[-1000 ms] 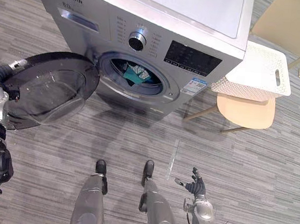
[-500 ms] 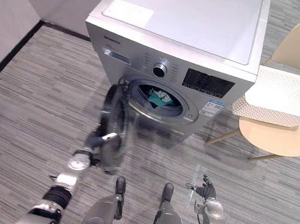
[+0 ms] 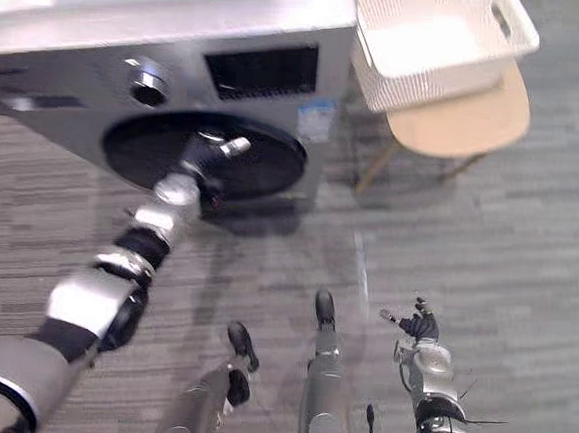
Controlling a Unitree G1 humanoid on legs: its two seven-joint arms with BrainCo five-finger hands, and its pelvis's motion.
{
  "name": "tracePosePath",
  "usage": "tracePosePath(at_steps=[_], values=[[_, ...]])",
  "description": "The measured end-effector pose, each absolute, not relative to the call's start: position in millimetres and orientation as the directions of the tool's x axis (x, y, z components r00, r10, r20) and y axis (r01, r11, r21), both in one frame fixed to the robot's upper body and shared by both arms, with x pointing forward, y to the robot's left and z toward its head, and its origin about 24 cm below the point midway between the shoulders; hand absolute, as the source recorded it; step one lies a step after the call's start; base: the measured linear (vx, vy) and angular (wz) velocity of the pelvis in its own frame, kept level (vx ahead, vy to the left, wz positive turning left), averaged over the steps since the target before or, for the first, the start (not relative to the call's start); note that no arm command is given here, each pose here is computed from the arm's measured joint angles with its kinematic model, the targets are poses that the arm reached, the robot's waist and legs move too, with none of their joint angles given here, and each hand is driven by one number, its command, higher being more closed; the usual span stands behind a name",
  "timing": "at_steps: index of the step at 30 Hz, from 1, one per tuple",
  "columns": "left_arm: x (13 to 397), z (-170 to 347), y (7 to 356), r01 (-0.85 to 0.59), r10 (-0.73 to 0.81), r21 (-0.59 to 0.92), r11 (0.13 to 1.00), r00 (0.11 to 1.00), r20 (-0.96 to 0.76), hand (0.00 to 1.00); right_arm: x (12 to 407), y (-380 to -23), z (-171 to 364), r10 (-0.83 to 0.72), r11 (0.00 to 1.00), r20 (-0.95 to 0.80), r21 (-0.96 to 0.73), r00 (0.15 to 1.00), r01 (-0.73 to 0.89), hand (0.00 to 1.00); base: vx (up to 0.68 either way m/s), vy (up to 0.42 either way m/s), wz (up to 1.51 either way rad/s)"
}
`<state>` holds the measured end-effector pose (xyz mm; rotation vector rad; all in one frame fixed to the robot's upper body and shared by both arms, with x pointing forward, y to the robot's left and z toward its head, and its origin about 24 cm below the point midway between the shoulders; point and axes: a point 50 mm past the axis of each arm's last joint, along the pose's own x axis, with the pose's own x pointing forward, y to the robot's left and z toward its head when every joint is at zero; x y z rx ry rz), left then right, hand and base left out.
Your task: Pick up the laundry basket with both hands and put the clothes into the washing machine.
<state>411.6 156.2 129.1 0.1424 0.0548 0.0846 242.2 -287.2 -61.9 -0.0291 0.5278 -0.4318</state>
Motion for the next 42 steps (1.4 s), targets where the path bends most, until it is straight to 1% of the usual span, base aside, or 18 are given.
tracePosePath(at_steps=[3,7,10,12,14,16,18,19,20,21,22,24,26,29,31,34,38,42], values=[[416,146,160,-0.095,0.097,0.173,0.980,0.995,-0.003,0.00,238,-281,-65,-0.407,0.903,-0.476,-0.082,0.780,0.421,0.00,-0.06,-0.121,0.08],[413,149,143,-0.062,0.053,0.203,0.977,0.997,0.049,0.00,238,-276,-59,-0.399,0.907,-0.425,-0.057,0.812,0.416,0.00,-0.02,-0.066,0.16],[395,122,127,-0.006,-0.006,0.179,0.984,0.998,0.069,0.00,232,-277,-63,-0.404,0.905,-0.436,-0.061,0.804,0.421,0.00,0.02,-0.034,0.64],[370,83,118,0.039,-0.043,0.152,0.988,0.999,0.021,0.00,219,-280,-69,-0.414,0.900,-0.457,-0.076,0.787,0.429,0.00,0.05,-0.005,0.68],[330,39,124,0.054,-0.048,0.115,0.992,0.997,-0.054,0.00,204,-282,-79,-0.425,0.893,-0.493,-0.092,0.759,0.440,0.00,0.09,0.014,0.78],[266,-22,137,0.029,-0.025,0.015,0.999,0.972,-0.232,0.00,177,-291,-95,-0.463,0.867,-0.565,-0.130,0.683,0.480,0.00,0.17,0.029,1.01],[232,-49,150,-0.008,0.001,-0.020,1.000,0.942,-0.335,0.00,168,-288,-102,-0.459,0.870,-0.598,-0.150,0.657,0.470,0.00,0.14,0.044,0.98],[209,-63,164,-0.077,0.049,-0.056,0.995,0.918,-0.394,0.00,172,-274,-101,-0.433,0.891,-0.579,-0.159,0.691,0.425,0.00,0.13,0.054,0.83],[202,-65,169,-0.110,0.072,-0.069,0.992,0.911,-0.406,0.00,176,-264,-97,-0.410,0.905,-0.552,-0.150,0.726,0.398,0.00,0.08,0.034,0.70],[192,-67,180,-0.181,0.131,-0.083,0.980,0.900,-0.415,0.00,183,-246,-84,-0.355,0.933,-0.482,-0.126,0.801,0.337,0.00,0.07,0.012,0.87],[175,-73,193,-0.260,0.200,-0.079,0.962,0.874,-0.442,0.00,183,-212,-75,-0.251,0.968,-0.425,-0.112,0.870,0.224,0.00,0.07,0.000,0.96],[162,-79,197,-0.293,0.226,-0.072,0.954,0.853,-0.470,0.00,179,-188,-77,-0.197,0.980,-0.425,-0.083,0.884,0.179,0.00,0.08,-0.006,1.04],[154,-84,198,-0.302,0.233,-0.064,0.951,0.837,-0.494,0.00,172,-177,-83,-0.183,0.983,-0.455,-0.084,0.872,0.162,0.00,0.06,0.035,1.01],[139,-101,202,-0.321,0.267,0.006,0.947,0.779,-0.567,0.00,171,-179,-90,-0.190,0.981,-0.483,-0.116,0.855,0.153,0.00,-0.02,0.091,0.85],[126,-116,207,-0.340,0.307,0.074,0.938,0.710,-0.634,0.00,177,-182,-101,-0.194,0.980,-0.541,-0.143,0.819,0.138,0.00,0.12,0.069,0.37],[119,-125,206,-0.339,0.317,0.104,0.935,0.667,-0.675,0.00,183,-190,-104,-0.215,0.974,-0.557,-0.180,0.802,0.137,0.00,0.11,0.124,0.30],[112,-130,207,-0.343,0.325,0.119,0.932,0.640,-0.696,0.00,187,-192,-107,-0.203,0.973,-0.571,-0.205,0.796,0.101,0.00,0.13,0.197,0.33],[125,-118,219,-0.346,0.362,0.156,0.925,0.683,-0.635,0.00,189,-185,-106,-0.161,0.975,-0.566,-0.219,0.809,0.041,0.00,0.30,0.196,1.02]])
